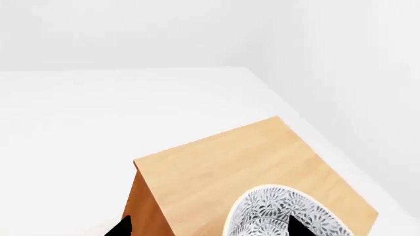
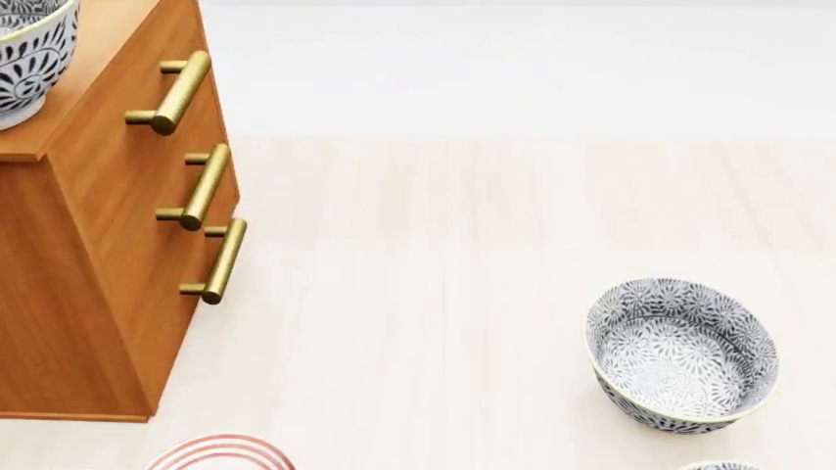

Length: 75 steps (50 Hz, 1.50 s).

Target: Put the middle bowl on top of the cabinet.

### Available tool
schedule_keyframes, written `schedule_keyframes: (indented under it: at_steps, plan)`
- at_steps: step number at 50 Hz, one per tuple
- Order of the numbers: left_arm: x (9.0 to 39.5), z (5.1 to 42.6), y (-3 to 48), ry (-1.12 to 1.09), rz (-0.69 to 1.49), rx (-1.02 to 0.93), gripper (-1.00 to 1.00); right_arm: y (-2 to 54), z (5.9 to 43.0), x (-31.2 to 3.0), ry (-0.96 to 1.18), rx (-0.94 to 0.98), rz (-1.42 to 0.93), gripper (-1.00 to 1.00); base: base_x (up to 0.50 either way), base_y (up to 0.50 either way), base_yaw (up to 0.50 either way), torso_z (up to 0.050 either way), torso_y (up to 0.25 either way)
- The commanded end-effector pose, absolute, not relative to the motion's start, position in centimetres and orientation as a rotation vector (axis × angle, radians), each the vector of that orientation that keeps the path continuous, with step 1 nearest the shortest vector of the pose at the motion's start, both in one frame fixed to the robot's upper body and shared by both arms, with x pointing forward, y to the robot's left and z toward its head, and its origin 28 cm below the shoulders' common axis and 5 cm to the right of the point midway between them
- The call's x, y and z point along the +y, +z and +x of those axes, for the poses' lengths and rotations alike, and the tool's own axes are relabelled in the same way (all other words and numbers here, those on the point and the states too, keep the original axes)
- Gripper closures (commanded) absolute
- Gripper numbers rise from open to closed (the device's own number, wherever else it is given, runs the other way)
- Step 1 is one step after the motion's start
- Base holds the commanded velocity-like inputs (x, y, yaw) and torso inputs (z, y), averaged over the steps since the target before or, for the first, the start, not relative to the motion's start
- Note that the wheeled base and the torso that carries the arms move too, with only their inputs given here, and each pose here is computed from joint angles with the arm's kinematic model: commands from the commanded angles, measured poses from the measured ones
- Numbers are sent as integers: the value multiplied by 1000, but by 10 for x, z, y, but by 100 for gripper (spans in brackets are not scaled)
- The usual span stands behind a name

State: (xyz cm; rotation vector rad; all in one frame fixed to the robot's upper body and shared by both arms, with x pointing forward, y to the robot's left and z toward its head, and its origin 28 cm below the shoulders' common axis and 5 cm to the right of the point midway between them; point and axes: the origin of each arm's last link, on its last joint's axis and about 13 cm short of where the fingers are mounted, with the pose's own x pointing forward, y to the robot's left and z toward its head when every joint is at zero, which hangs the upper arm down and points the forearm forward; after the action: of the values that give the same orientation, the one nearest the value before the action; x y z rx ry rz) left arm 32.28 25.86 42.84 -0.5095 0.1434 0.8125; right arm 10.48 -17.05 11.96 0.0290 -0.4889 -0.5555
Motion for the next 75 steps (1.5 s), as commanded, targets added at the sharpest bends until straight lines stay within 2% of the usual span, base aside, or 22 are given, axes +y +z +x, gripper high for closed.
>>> schedule_keyframes:
  at_steps: [1,13,37,58,75]
  plan:
    - [246,291,431,716,-436,-33,-100,120,104,-175,-567,-500,3,-100,0,0,0,0,0]
    - [237,260,392,623,-260,-238,-100,120,102,-177,-566,-500,2,-100,0,0,0,0,0]
    - [223,213,303,381,-106,-453,-100,119,100,-179,-563,-499,1,-100,0,0,0,0,0]
    - [209,199,187,238,-40,-441,-100,119,94,-181,-560,-496,-4,-100,0,0,0,0,0]
    - [202,182,139,165,-9,-467,-100,119,97,-180,-548,-490,-12,-100,0,0,0,0,0]
